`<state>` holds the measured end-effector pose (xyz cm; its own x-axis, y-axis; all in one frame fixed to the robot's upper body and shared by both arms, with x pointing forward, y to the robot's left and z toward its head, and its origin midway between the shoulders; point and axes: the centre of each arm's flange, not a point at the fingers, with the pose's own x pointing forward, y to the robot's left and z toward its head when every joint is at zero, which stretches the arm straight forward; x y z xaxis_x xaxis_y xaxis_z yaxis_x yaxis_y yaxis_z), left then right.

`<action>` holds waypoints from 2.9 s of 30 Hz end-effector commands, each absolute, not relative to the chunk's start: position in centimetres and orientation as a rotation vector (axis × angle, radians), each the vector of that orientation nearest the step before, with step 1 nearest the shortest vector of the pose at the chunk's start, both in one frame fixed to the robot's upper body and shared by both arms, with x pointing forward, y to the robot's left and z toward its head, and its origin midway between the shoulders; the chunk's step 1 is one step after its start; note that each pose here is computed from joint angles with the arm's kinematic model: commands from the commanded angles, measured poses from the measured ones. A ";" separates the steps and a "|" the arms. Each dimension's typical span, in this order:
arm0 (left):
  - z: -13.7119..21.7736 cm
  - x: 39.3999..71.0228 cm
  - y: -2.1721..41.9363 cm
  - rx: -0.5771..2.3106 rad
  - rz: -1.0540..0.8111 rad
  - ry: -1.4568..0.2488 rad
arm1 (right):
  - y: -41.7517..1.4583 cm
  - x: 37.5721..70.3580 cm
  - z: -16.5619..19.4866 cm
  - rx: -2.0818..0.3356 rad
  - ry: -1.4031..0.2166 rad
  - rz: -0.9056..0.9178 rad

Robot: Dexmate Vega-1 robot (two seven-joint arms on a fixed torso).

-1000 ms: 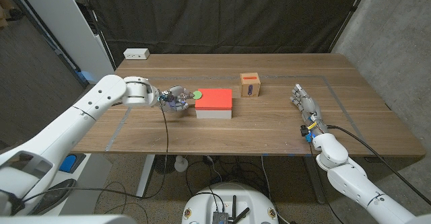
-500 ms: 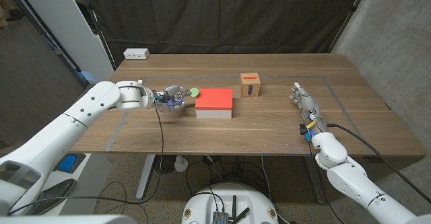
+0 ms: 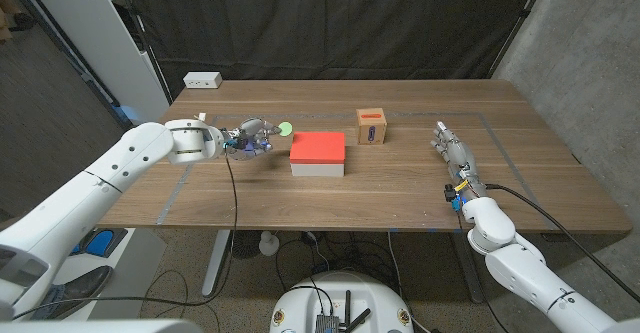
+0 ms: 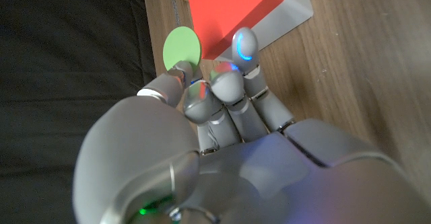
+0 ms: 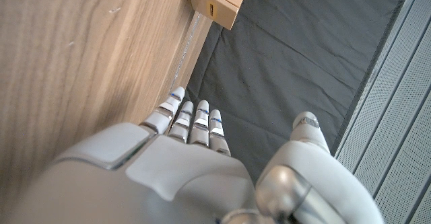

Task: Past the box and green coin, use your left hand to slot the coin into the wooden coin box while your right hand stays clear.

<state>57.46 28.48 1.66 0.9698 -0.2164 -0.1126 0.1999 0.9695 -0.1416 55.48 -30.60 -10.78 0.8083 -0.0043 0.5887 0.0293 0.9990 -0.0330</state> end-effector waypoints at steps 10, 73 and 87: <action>4.5 57.4 25.5 -0.082 -0.242 -0.032 | -31.4 54.3 -10.4 -0.041 -0.653 -0.039; 14.5 55.6 14.3 0.678 0.190 -0.579 | -33.0 53.7 -10.5 -0.017 -0.686 -0.064; 15.3 55.6 10.7 0.876 0.228 -0.687 | -33.2 53.4 -10.9 -0.005 -0.676 -0.071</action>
<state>55.82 13.88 14.78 0.8133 -0.0310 0.5810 -0.3693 0.7441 0.5567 53.65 -33.12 -10.65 0.7750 -0.0553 0.6295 0.0652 0.9978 0.0075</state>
